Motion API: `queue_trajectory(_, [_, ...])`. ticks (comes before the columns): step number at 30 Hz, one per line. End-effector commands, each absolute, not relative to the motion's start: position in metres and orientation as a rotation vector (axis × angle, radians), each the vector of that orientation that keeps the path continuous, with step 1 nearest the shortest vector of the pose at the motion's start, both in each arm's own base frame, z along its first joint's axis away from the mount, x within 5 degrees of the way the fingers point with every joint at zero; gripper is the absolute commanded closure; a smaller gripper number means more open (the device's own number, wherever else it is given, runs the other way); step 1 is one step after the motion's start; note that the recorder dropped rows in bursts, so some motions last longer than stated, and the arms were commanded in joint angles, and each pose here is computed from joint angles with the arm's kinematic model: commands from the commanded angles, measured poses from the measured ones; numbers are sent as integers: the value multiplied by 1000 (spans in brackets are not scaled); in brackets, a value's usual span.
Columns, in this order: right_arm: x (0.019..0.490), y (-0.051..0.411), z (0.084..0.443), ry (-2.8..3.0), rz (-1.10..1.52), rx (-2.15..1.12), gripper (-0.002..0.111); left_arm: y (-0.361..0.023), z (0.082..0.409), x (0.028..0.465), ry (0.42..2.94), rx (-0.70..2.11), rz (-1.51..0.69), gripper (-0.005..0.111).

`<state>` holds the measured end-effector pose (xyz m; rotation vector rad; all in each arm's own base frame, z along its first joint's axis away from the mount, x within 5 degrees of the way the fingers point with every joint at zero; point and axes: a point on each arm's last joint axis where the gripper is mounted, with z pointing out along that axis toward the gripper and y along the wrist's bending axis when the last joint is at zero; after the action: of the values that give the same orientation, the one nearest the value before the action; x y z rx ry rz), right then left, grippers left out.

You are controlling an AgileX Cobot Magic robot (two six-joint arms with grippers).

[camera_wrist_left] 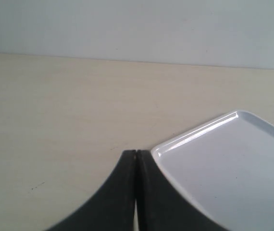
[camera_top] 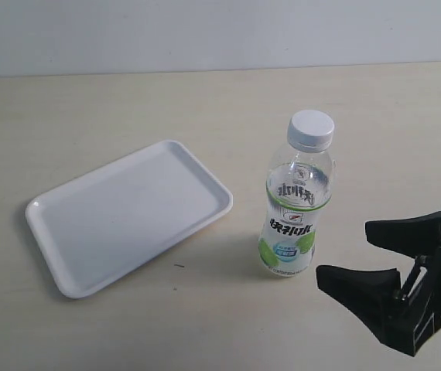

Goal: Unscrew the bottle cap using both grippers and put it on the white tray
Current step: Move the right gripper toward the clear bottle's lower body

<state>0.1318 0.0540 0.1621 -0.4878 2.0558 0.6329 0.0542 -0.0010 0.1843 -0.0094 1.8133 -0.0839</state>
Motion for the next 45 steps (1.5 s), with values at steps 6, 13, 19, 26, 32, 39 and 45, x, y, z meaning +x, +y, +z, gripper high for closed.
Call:
queue_trajectory(6, [138,57,147,2096,702,-510,20,-1,184,54,1807,-4,-87,107])
queue_trajectory(13, [142,57,139,2116,707,-512,20,-1,184,54,1807,-4,-87,107])
queue_trajectory(19, [151,55,135,2071,659,-492,20,-1,184,54,1807,-4,-87,107])
queue_trajectory(26, [158,57,132,1983,662,-505,20,-1,184,54,1807,-4,-87,107])
queue_trajectory(32, [163,54,122,1996,632,-478,20,-1,184,54,1807,-4,-87,107])
queue_trajectory(39, [170,56,121,1916,644,-493,20,-1,184,54,1807,-4,-87,107])
queue_trajectory(45, [185,58,118,1922,683,-500,20,-1,184,54,1807,-4,-87,107])
